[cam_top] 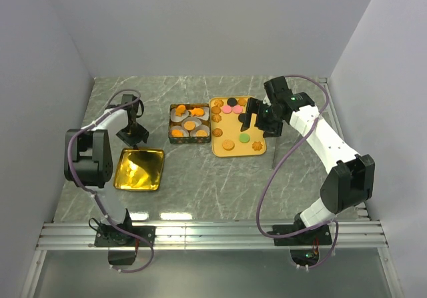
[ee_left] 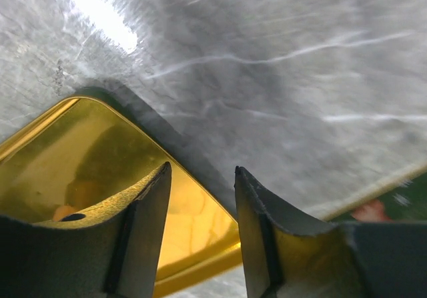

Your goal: Pack the cookies

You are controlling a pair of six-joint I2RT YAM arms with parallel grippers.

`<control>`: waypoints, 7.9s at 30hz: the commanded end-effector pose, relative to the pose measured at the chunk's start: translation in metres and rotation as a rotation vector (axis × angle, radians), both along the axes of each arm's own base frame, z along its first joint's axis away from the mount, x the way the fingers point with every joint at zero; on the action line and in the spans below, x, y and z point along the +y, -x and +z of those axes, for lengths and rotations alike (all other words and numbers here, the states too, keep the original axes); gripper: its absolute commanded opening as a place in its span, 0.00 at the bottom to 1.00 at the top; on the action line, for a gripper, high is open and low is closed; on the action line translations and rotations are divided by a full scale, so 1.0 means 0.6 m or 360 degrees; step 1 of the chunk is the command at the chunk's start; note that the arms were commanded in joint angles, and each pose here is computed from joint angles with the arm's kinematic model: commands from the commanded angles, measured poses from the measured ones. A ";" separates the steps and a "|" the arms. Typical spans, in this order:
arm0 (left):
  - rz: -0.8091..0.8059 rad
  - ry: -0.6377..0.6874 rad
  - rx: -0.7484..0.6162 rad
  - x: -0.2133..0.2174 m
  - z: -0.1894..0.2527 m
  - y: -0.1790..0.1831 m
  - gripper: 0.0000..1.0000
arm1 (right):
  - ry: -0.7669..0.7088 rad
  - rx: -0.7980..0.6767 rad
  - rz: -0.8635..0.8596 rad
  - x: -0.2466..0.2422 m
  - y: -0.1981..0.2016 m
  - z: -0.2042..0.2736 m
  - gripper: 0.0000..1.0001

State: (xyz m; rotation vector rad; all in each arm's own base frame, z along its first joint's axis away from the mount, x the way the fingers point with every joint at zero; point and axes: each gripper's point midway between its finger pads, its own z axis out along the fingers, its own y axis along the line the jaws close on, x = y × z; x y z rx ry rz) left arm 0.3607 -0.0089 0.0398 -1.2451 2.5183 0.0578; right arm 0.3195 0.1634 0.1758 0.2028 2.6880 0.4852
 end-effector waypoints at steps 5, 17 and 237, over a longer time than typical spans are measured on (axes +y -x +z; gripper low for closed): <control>0.0046 0.0019 0.0034 0.000 -0.003 0.009 0.49 | 0.0015 -0.0074 0.0014 -0.001 -0.009 0.019 0.96; 0.0051 -0.0041 0.0129 0.011 -0.022 0.032 0.44 | 0.0028 -0.0048 0.0030 0.001 -0.014 0.006 0.96; -0.1047 0.0490 -0.0940 -0.144 0.220 -0.096 0.99 | -0.1220 -0.0348 0.0299 0.261 -0.192 0.172 0.00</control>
